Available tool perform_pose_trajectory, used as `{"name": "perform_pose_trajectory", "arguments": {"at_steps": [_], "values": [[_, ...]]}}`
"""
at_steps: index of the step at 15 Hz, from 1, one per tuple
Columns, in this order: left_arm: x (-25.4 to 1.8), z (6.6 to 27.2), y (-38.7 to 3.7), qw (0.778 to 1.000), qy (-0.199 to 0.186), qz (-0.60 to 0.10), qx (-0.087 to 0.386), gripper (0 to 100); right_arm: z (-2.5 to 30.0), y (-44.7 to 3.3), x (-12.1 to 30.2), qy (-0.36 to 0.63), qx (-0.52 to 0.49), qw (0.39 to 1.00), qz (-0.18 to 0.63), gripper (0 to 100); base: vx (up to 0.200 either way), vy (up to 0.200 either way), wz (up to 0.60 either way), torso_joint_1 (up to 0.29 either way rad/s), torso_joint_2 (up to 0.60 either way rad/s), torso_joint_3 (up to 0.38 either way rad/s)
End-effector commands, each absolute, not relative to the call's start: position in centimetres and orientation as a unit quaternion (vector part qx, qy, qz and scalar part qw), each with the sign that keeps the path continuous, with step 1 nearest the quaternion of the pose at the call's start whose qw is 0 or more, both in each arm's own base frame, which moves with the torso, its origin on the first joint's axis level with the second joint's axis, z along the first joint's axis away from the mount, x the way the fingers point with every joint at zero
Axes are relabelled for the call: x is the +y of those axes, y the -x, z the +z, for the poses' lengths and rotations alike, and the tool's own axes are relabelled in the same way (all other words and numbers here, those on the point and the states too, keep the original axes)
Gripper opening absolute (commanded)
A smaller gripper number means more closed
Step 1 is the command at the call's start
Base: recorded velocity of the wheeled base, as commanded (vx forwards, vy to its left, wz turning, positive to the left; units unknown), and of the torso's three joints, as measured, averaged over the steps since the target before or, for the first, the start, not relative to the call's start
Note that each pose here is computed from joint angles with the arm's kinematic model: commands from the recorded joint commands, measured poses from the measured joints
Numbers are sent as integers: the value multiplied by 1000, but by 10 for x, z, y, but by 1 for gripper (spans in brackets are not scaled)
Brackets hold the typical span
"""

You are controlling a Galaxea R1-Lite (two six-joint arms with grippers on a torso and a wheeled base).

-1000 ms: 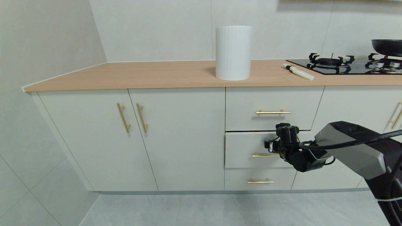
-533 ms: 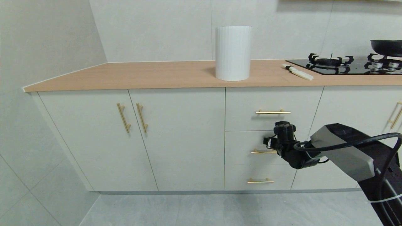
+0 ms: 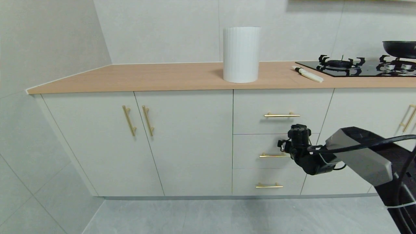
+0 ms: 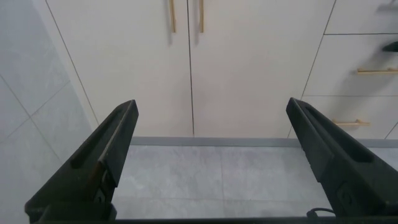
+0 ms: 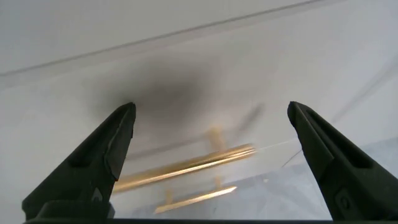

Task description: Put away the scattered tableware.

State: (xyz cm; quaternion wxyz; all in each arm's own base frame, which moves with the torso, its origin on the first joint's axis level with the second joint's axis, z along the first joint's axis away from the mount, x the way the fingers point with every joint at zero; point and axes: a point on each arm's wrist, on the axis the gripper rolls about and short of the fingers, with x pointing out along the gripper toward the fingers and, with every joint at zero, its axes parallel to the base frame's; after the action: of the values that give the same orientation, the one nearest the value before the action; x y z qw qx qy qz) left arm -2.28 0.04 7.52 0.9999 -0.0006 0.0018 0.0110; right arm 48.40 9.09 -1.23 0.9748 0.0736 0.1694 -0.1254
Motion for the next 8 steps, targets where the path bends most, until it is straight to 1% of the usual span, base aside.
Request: {"name": "perform_pose_trajectory", "arguments": {"at_steps": [1,2,3,4,6,8], "values": [[0,75,23,1000,1,11,2,100,44,-433,89,-72,192,975,-89,100,0,0,0,0,0,0],[0,75,23,1000,1,12,2,100,62,-413,86,-74,195,975,-69,100,0,0,0,0,0,0],[0,75,23,1000,1,12,2,100,102,-377,82,-77,177,980,-56,100,0,0,0,0,0,0],[0,75,23,1000,1,12,2,100,120,-359,79,-78,165,982,-53,100,0,0,0,0,0,0],[0,75,23,1000,1,12,2,100,175,-292,64,-70,108,991,-42,100,0,0,0,0,0,0],[0,75,23,1000,1,12,2,100,200,-248,53,-76,68,994,-44,100,0,0,0,0,0,0]]}}
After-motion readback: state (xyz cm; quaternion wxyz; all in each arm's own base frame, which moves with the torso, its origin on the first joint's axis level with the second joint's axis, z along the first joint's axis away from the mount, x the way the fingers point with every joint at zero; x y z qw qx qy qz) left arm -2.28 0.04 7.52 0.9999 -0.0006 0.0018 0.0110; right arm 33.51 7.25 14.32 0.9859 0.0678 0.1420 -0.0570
